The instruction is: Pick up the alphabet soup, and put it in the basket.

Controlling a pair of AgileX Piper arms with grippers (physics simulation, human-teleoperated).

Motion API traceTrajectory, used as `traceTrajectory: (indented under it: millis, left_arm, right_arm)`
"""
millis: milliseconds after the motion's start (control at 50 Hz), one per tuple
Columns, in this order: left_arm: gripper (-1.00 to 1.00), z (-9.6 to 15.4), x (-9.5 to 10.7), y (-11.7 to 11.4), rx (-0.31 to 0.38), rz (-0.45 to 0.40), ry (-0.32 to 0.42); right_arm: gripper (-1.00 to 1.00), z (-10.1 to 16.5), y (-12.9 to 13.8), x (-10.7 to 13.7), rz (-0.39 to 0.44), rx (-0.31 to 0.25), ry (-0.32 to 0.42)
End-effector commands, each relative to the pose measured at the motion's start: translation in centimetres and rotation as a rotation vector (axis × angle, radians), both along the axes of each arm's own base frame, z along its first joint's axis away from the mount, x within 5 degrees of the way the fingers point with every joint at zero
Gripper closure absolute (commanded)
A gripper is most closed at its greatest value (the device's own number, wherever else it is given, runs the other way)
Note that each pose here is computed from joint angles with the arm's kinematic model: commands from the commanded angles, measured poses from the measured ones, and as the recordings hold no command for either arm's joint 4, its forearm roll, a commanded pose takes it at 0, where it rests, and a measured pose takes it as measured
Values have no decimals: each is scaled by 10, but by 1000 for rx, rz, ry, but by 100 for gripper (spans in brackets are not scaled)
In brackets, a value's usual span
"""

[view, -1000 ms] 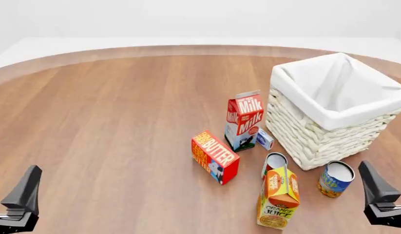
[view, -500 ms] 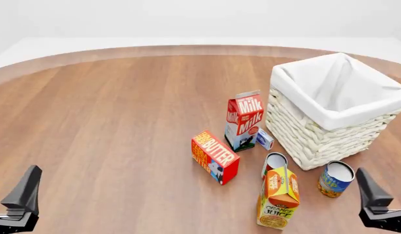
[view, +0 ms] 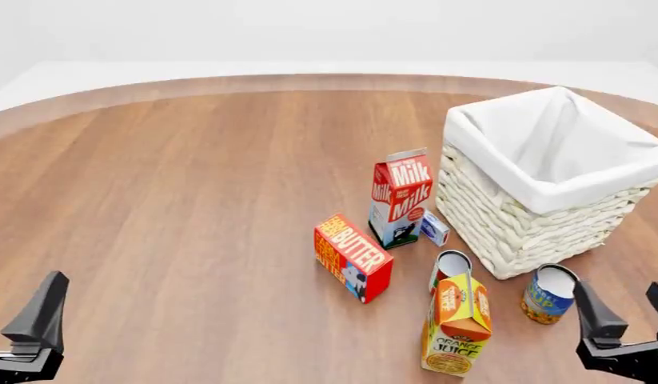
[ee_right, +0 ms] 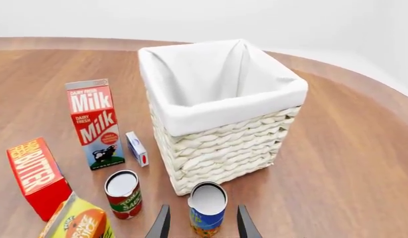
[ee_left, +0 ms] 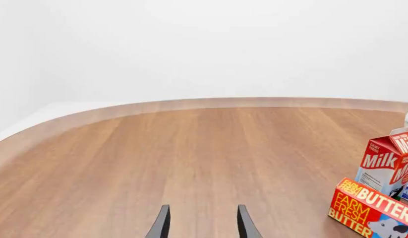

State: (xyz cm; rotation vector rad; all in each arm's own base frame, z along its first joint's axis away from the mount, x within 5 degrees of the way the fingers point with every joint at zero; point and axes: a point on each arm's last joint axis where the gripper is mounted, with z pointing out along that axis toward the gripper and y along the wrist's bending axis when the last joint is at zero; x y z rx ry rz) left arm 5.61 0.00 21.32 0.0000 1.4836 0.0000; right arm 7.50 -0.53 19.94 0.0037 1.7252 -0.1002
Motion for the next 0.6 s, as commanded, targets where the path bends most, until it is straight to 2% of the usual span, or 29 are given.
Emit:
traceTrajectory:
  millis: [20, 600]
  left_arm:
    - [-100, 0, 0, 0, 0, 0, 0]
    - [-100, 0, 0, 0, 0, 0, 0]
  right_arm:
    - [-100, -3, -1, 8, -9, 9, 22]
    - [-100, -7, -4, 26, -28, 29, 54]
